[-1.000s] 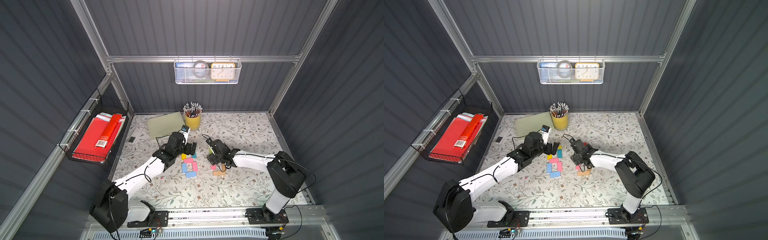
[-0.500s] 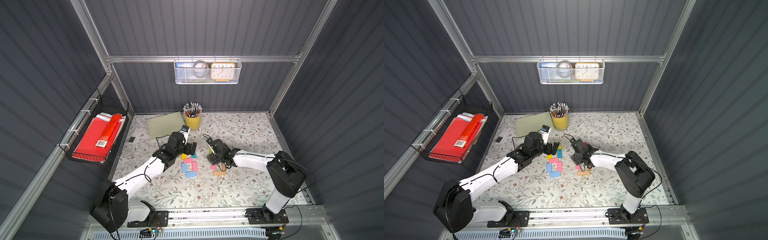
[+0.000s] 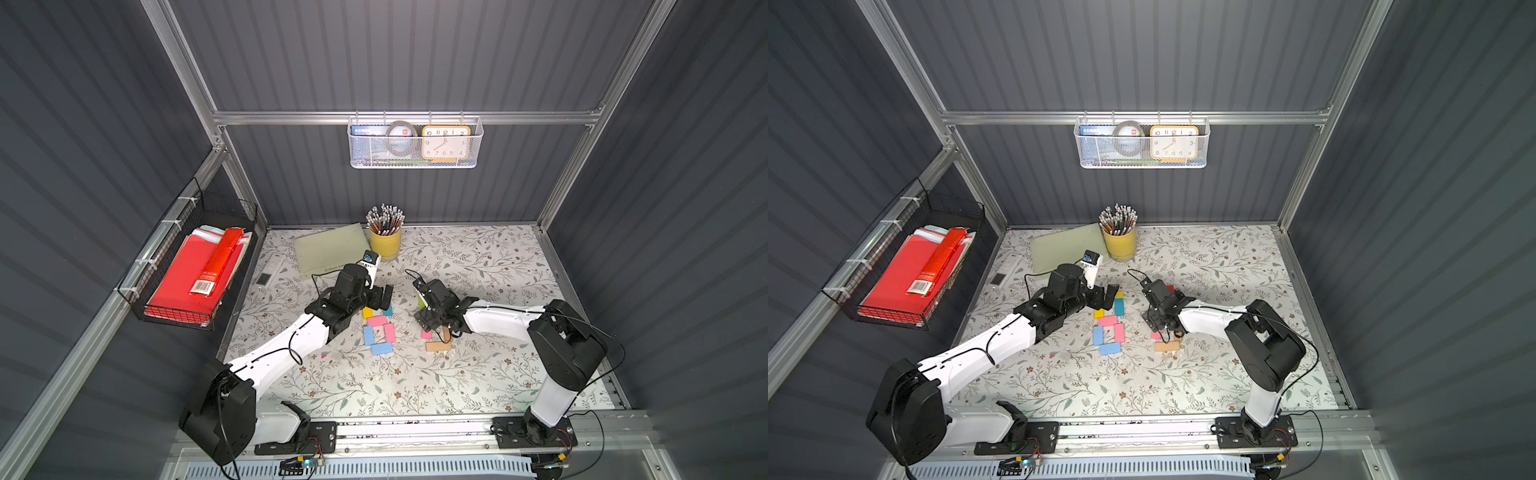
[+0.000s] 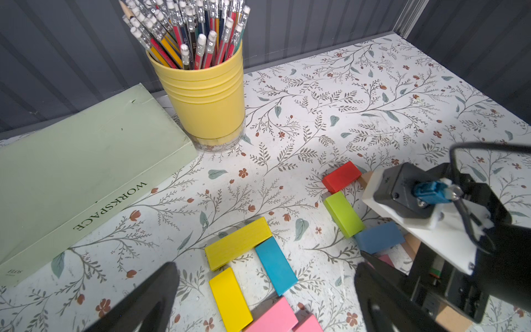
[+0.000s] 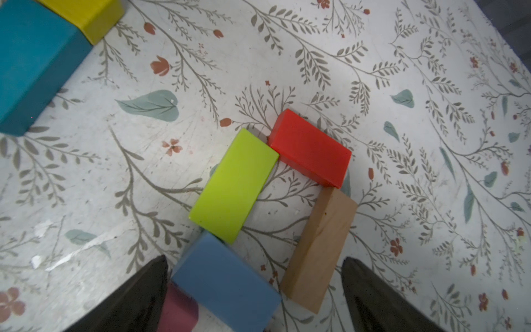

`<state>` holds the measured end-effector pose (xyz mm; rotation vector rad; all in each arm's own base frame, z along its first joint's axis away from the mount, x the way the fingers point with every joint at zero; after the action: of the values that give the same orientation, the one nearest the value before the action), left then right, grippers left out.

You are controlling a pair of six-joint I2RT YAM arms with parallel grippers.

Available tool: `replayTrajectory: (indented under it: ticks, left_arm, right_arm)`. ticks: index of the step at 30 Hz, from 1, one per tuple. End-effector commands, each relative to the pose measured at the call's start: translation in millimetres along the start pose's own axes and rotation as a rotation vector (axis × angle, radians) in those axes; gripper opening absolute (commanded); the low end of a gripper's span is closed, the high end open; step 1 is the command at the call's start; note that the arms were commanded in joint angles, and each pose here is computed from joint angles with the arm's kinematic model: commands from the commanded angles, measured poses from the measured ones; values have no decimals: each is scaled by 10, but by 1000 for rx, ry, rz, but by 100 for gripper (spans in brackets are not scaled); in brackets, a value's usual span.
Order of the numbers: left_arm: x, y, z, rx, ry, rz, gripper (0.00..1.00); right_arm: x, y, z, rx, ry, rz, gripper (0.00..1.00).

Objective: Assemble the number 8 with building blocks
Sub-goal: Adjust the building block at the center of the board.

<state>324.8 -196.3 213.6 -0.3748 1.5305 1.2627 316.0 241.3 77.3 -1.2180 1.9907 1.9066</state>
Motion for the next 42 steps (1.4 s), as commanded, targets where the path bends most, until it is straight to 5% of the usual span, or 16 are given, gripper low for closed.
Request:
replayTrajectory:
  ticks: [1,29,42]
  left_arm:
    - [-6,21,-21,15,2,-4,99]
    - [-1,11,-20,14,4,-3,99]
    - [-64,135,382,-159,79,-91,99]
  right_arm:
    - [-40,-26,-21,12,-15,7,99]
    - [-65,106,-131,22,-20,-13,99]
    - [-703,1108,-348,-90,-176,-414,99]
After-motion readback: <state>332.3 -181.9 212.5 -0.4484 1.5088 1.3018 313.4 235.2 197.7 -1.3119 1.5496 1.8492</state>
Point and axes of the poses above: each gripper's point midway between its finger pads, its own y axis back along the fingers, its own z axis along the line the jaws close on, x = y × z, the point moved 4 cm from there along y, back along the fingers, and after that the axes turned 12 degrees about -y, right-handed, at the moved point
